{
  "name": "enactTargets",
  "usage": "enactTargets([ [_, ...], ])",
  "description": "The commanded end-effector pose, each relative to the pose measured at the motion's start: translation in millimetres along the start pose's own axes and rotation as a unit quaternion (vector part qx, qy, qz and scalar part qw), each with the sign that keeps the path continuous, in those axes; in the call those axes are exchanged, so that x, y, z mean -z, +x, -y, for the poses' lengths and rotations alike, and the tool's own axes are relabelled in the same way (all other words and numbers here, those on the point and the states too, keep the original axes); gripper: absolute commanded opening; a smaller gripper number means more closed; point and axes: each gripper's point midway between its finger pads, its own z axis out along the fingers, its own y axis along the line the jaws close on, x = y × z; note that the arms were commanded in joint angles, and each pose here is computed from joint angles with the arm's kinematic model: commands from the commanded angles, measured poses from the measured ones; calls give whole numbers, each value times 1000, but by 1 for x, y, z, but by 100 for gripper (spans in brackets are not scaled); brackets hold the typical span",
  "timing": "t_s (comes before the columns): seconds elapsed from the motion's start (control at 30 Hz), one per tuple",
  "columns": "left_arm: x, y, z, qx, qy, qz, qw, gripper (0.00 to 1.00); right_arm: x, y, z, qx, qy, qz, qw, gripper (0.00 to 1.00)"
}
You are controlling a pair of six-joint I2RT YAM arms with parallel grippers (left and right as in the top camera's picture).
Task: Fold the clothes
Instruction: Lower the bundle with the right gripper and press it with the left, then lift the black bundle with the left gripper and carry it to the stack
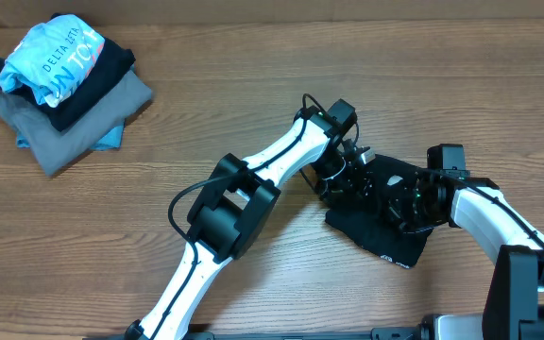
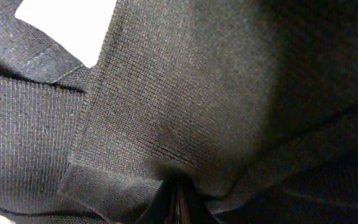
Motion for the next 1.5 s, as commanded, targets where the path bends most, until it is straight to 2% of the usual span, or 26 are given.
enactTargets([
  [0.0,-40,9,-37,49,-7,-43,998,54,-29,27,46,-18,73,-46,996,4],
  [0.13,-38,8,-38,42,-7,-41,998,25,-30,29,43,-19,66,-51,996,4],
  [0.27,-33,9,-42,41,-10,-43,998,6,-28,31,43,-20,67,-55,996,4],
  [0.3,-30,10,-44,41,-11,-43,998,4,-26,31,42,-19,67,-55,996,4],
  [0.47,1,7,-56,32,-57,-25,998,4,-4,33,20,24,37,-61,997,4],
  [0.6,54,-7,-45,-6,-93,30,995,4,34,30,-5,58,7,-31,998,4],
  [0.73,143,-22,-7,-51,-93,136,985,4,94,28,-40,99,-41,37,994,4],
  [0.87,231,-25,11,-56,-85,236,967,4,132,32,-58,123,-73,82,986,4],
  [0.97,305,-20,6,-22,-77,315,946,4,146,36,-64,133,-90,99,982,4],
  [1.07,388,-10,-13,13,-66,405,912,4,151,41,-66,137,-98,102,980,4],
  [1.27,543,20,-56,-3,-14,572,820,4,151,40,-67,137,-101,102,980,4],
  [1.47,635,57,-104,-19,-67,673,737,4,152,39,-68,138,-103,104,980,4],
])
